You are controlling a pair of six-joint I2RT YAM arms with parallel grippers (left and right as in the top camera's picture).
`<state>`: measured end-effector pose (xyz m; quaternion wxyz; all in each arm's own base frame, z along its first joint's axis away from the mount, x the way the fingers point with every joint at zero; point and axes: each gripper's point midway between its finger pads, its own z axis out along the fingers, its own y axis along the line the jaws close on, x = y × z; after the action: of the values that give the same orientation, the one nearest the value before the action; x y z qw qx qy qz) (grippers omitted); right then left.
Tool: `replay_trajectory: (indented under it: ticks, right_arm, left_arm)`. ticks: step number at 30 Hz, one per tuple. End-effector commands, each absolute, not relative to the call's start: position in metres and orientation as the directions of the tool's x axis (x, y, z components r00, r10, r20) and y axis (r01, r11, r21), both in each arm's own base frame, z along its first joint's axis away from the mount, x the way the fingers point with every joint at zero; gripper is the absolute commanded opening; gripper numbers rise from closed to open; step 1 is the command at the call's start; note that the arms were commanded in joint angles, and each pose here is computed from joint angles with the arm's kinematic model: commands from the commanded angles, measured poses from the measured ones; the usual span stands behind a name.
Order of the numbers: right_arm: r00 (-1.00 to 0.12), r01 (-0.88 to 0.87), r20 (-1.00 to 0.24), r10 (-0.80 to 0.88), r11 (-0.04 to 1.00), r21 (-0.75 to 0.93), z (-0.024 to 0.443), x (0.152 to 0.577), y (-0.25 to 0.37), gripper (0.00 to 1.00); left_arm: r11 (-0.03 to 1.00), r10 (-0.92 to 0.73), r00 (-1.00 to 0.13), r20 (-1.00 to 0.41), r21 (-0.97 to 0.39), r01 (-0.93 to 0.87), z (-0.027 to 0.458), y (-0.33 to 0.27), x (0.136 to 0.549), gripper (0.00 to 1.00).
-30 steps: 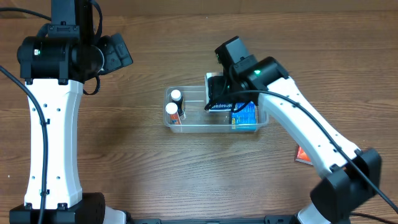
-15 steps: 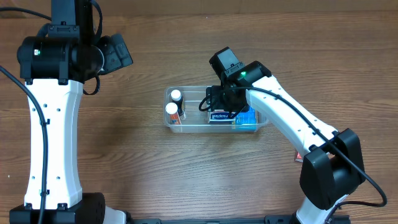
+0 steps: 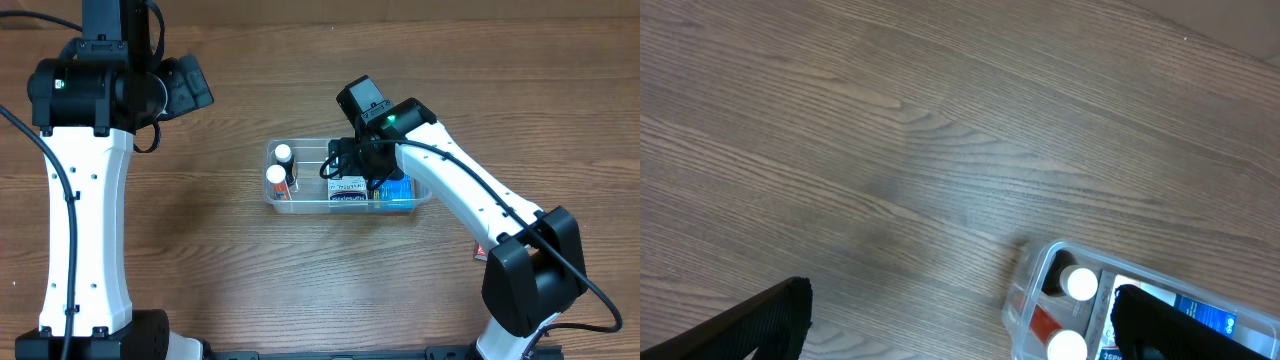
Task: Pack container
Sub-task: 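Place the Hansaplast box upright in the container beside the blue box, then move the right gripper to the red-and-white packet and grasp it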
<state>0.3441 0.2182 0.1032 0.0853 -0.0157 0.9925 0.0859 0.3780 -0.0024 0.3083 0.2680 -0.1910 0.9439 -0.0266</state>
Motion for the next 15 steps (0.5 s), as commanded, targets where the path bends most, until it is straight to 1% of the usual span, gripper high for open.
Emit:
replay_trajectory:
  ticks: [1, 2, 3, 5, 6, 8, 9, 11, 13, 15]
  right_arm:
    - [-0.968, -0.003, -0.251, 0.021, 0.996, 0.094, 0.134, 0.359, 0.195, 0.96]
    - [-0.948, 0.029, -0.315, 0.049, 0.997, 0.067, 0.162, 0.369, 0.18, 1.0]
    - [-0.905, 0.085, -0.412, 0.101, 0.995, 0.057, 0.203, 0.381, 0.155, 1.0]
    - [-0.831, 0.191, -0.511, 0.222, 0.975, 0.113, 0.255, 0.386, 0.107, 1.0]
    - [-0.805, 0.275, -0.507, 0.308, 0.951, 0.14, 0.266, 0.38, 0.079, 1.0]
    - [-0.778, 0.444, -0.419, 0.468, 0.882, 0.16, 0.265, 0.355, 0.031, 1.0]
    - [-0.773, 0.494, -0.377, 0.511, 0.857, 0.147, 0.263, 0.339, 0.012, 1.0]
    - [-0.767, 0.531, -0.35, 0.537, 0.838, 0.123, 0.268, 0.315, -0.002, 1.0]
    - [-0.764, 0.535, -0.35, 0.541, 0.836, 0.124, 0.27, 0.292, -0.005, 1.0]
    - [-0.768, 0.542, -0.334, 0.546, 0.833, 0.112, 0.258, 0.27, -0.007, 1.0]
  left_arm:
    - [0.931, -0.358, -0.784, -0.506, -0.134, -0.339, 0.31, 0.001, 0.379, 0.97]
    - [0.932, -0.356, -0.785, -0.507, -0.133, -0.337, 0.31, 0.001, 0.379, 0.97]
    - [0.933, -0.355, -0.785, -0.508, -0.132, -0.336, 0.31, 0.001, 0.379, 0.97]
    - [0.933, -0.355, -0.785, -0.508, -0.132, -0.336, 0.31, 0.0, 0.38, 0.97]
    - [0.933, -0.355, -0.784, -0.509, -0.133, -0.335, 0.31, 0.0, 0.38, 0.97]
    - [0.933, -0.355, -0.779, -0.517, -0.137, -0.334, 0.311, 0.0, 0.382, 0.97]
    - [0.933, -0.355, -0.778, -0.519, -0.138, -0.333, 0.312, 0.0, 0.383, 0.97]
    - [0.933, -0.355, -0.778, -0.519, -0.138, -0.333, 0.312, 0.0, 0.383, 0.97]
    - [0.933, -0.355, -0.777, -0.519, -0.138, -0.333, 0.312, 0.0, 0.383, 0.97]
    - [0.933, -0.355, -0.777, -0.52, -0.138, -0.333, 0.312, 0.0, 0.383, 0.97]
